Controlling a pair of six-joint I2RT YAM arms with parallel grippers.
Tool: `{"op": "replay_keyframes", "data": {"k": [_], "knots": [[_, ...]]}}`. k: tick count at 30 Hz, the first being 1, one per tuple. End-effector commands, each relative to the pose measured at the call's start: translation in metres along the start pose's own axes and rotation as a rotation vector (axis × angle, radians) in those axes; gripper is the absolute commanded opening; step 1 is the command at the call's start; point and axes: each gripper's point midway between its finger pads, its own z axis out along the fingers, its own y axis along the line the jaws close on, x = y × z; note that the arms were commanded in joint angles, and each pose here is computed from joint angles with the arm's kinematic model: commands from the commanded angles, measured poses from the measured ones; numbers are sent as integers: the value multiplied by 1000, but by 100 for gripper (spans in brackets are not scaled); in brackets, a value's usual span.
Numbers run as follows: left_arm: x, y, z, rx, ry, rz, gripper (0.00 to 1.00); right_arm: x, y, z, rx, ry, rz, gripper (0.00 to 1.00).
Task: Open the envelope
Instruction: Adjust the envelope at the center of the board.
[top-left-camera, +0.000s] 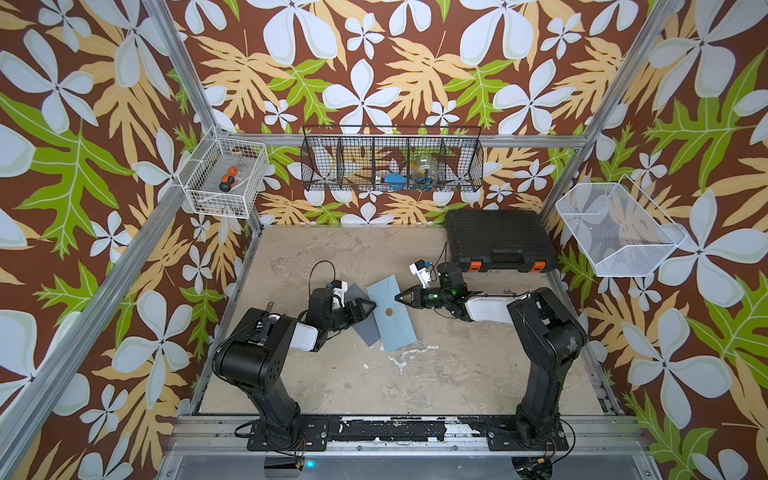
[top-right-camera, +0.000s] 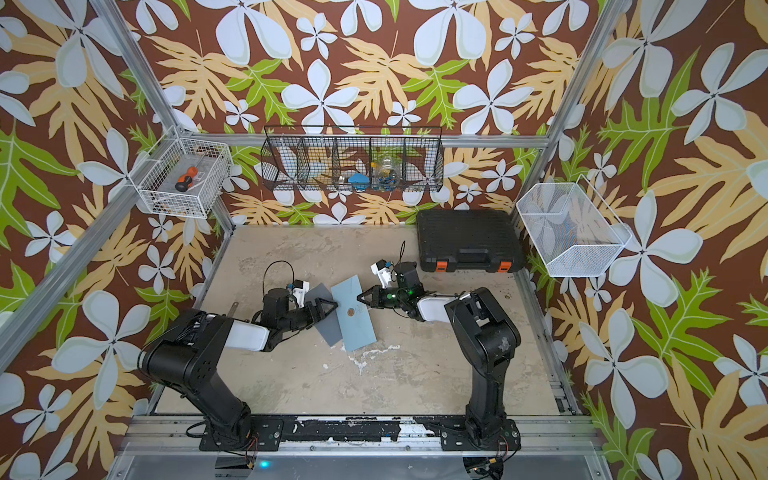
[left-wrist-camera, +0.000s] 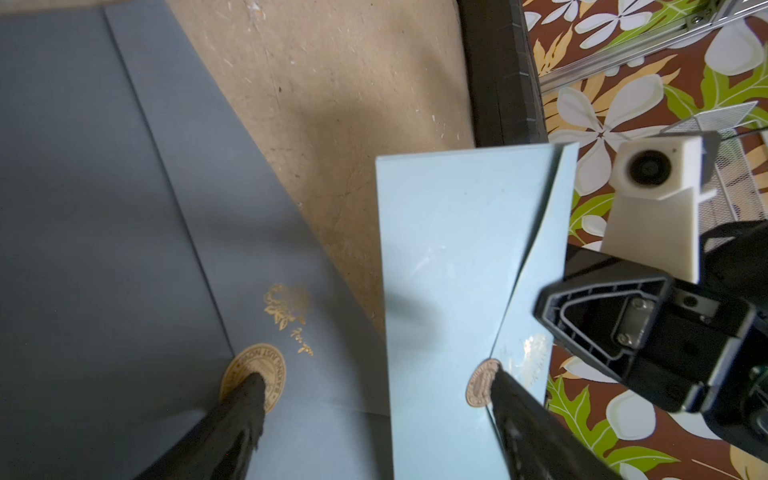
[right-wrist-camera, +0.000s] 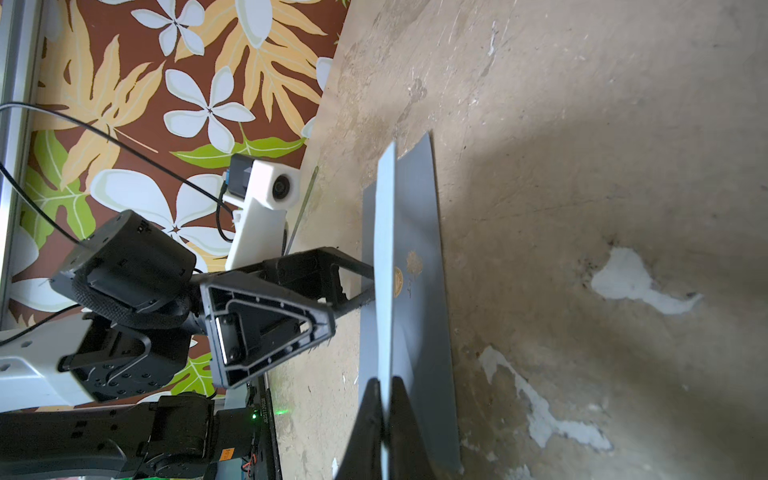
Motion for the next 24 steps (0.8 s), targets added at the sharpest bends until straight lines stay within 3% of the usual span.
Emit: {"op": "replay_keyframes", "data": {"k": [1,9,16,24], "knots": [[3,-3,-2,36,15,-35,87,-6,11,3,-58,7,-66,0],[-3,-9,-5,97,0,-39,81,-5,24,12,-197,26,-85,0],[3,10,-1,48,31,-104,76,2,-30,37,-2,103,1,0],[24,34,4,-23,87,-162,73,8,-72,37,218,130,80,0]]}}
